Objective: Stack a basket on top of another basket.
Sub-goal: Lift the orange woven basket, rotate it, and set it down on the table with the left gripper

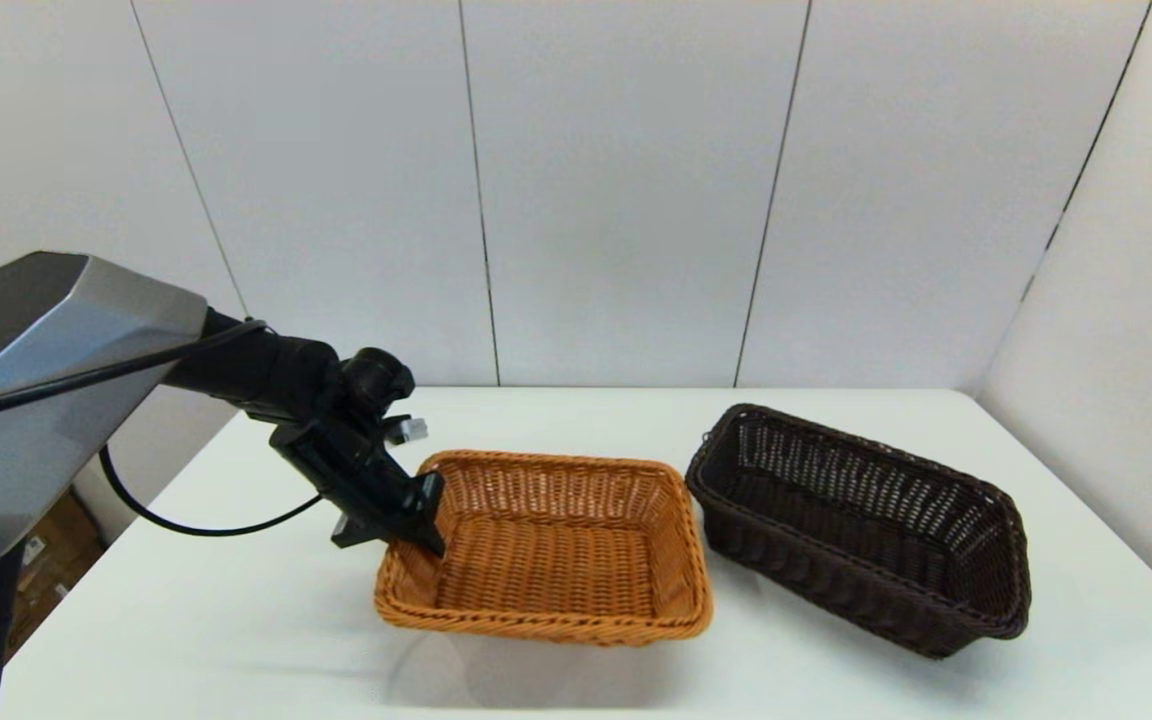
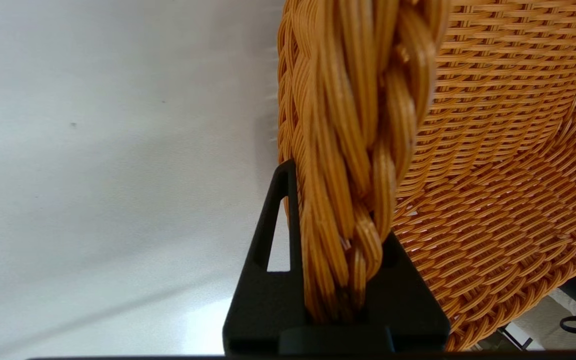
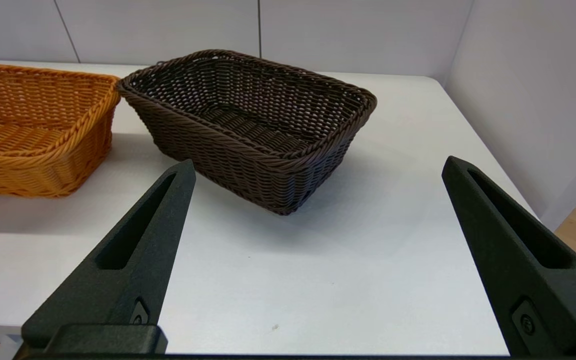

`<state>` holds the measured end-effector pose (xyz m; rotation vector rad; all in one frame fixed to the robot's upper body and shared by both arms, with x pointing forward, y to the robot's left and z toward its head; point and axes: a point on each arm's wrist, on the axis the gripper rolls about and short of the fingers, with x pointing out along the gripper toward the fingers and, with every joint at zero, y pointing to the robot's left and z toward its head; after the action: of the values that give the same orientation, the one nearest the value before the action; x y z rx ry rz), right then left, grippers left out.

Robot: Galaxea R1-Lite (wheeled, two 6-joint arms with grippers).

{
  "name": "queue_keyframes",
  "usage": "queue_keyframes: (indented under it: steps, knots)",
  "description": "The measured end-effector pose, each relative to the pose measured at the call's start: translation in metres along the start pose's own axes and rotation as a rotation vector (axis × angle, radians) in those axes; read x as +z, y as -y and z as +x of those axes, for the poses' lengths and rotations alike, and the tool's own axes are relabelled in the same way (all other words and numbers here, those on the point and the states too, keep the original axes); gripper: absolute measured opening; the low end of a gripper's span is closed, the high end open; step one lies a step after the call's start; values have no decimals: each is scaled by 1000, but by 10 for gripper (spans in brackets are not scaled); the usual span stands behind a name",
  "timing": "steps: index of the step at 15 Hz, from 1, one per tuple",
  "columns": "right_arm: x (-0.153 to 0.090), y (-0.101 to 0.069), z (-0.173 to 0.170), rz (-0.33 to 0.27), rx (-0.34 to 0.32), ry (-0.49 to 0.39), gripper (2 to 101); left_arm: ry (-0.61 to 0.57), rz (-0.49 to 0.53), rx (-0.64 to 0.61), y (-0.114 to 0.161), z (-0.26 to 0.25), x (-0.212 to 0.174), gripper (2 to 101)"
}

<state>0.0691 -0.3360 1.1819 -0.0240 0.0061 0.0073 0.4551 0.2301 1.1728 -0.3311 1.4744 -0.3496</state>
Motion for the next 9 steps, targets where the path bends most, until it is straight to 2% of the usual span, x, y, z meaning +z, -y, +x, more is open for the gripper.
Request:
queue_keyframes:
  steps: [9]
  knots:
    - [0, 0, 0, 0, 0, 0, 980, -4, -1, 1, 4, 2, -1, 150]
